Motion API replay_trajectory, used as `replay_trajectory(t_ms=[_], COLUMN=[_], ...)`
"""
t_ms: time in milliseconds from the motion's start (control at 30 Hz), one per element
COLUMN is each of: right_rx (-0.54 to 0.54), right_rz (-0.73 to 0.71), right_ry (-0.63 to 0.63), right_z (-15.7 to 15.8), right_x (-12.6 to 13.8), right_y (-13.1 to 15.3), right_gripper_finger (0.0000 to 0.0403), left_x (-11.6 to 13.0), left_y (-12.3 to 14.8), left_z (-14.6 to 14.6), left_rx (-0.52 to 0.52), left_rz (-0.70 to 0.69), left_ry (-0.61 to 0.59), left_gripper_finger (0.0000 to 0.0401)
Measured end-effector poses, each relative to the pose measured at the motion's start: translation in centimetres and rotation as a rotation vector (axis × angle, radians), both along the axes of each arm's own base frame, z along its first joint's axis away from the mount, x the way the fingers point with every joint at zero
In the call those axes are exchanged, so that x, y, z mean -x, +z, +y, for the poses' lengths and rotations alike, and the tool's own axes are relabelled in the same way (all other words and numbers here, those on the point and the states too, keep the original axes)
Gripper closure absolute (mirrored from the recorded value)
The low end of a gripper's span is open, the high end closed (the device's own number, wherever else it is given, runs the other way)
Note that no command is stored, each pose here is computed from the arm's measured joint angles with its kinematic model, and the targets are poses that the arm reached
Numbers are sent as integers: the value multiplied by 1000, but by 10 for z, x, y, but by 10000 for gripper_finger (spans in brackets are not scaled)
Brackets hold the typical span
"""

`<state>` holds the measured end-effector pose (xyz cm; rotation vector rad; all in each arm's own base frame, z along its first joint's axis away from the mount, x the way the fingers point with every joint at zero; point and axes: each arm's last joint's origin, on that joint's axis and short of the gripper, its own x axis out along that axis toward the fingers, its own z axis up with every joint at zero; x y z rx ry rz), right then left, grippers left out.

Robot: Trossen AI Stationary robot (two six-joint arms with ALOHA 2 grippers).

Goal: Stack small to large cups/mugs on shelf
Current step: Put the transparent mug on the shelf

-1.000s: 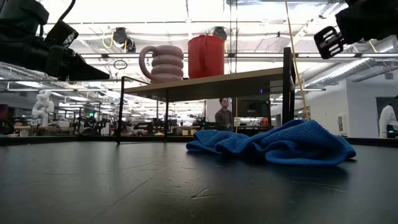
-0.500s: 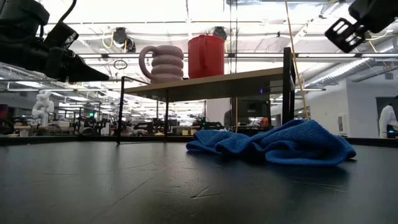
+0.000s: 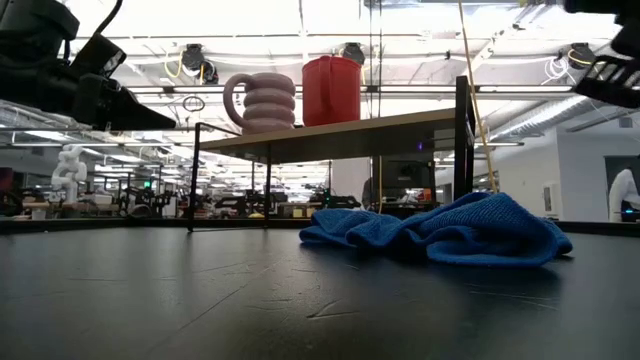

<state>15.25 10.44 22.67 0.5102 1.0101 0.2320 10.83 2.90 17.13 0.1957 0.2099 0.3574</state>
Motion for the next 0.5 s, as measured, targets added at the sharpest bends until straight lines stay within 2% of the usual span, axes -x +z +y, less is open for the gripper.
replay_trajectory(t_ms=[67, 267, 500], right_rx=[-12, -98, -112], right_rz=[7, -88, -58], right_ry=[1, 41, 16], right_z=[4, 17, 19], right_x=[1, -2, -3], right_y=[2, 20, 20], right_gripper_finger=[403, 403, 391], left_x=[0, 0, 0], left_y=[1, 1, 1], left_z=[0, 0, 0], left_rx=[2, 10, 41], left_rz=[-7, -17, -27], left_ry=[0, 2, 5], left_gripper_finger=[398, 398, 398])
